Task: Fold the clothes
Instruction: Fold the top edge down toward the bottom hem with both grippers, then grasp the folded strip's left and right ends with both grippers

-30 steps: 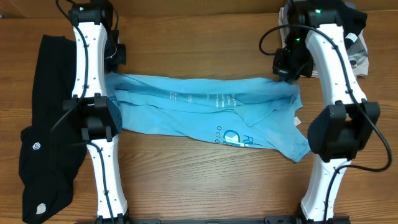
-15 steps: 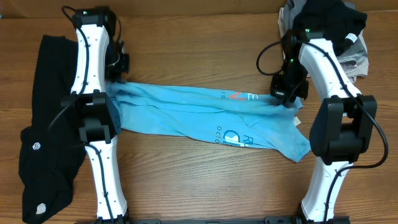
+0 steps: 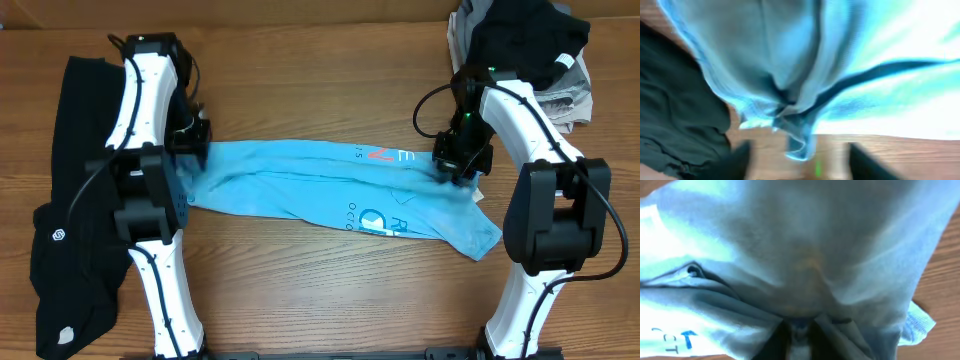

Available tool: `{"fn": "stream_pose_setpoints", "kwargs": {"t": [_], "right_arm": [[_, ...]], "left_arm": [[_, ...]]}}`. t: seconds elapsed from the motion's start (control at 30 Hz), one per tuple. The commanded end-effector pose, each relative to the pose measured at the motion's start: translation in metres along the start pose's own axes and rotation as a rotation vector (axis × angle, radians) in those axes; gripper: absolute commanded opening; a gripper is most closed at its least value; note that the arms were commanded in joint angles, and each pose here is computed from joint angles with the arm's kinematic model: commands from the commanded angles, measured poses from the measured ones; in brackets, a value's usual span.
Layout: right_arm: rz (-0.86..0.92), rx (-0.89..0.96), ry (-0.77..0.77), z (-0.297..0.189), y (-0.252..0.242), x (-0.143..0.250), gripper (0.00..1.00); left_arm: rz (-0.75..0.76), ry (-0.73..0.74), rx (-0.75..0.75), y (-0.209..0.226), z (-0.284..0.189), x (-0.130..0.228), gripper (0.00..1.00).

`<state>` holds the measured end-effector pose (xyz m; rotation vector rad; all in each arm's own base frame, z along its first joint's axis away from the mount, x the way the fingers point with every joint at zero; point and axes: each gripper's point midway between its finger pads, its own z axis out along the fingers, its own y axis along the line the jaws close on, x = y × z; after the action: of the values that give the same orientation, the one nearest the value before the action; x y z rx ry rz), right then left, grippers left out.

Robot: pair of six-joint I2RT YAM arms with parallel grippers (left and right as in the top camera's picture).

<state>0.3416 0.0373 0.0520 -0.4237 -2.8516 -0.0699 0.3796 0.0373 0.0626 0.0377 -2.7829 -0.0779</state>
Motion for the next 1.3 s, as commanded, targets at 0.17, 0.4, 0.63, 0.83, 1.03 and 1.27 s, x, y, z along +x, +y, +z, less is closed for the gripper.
{"fn": "stream_pose_setpoints", "kwargs": {"t": [0.17,0.4,0.63,0.83,1.03,1.27], "right_arm": [[-0.031,-0.069,-0.135,-0.049,0.007,0.001,0.56],[-0.077,-0.181,-0.369,-0.141,0.011,0.035,0.86],[-0.084,-0.297,-0.525,-0.192,0.018,0.067,0.88],[-0.11,-0.313,-0.605,-0.213,0.012,0.098,0.92],[-0.105,-0.264,-0.602,-0.196,0.009,0.109,0.96],[-0.094,-0.24,-0.504,-0.141,0.008,0.102,1.0]], "left_arm": [[-0.088,-0.157,-0.063,0.034,-0.044,-0.012,1.0],[-0.08,-0.594,0.065,0.017,-0.168,-0.016,1.0],[-0.006,-1.011,0.222,-0.007,-0.29,0.021,1.0],[-0.033,-1.071,0.166,0.001,-0.315,0.084,1.0],[-0.062,-0.974,0.129,0.006,-0.293,0.099,1.0],[-0.054,-0.824,0.126,0.001,-0.253,0.085,1.0]]}}
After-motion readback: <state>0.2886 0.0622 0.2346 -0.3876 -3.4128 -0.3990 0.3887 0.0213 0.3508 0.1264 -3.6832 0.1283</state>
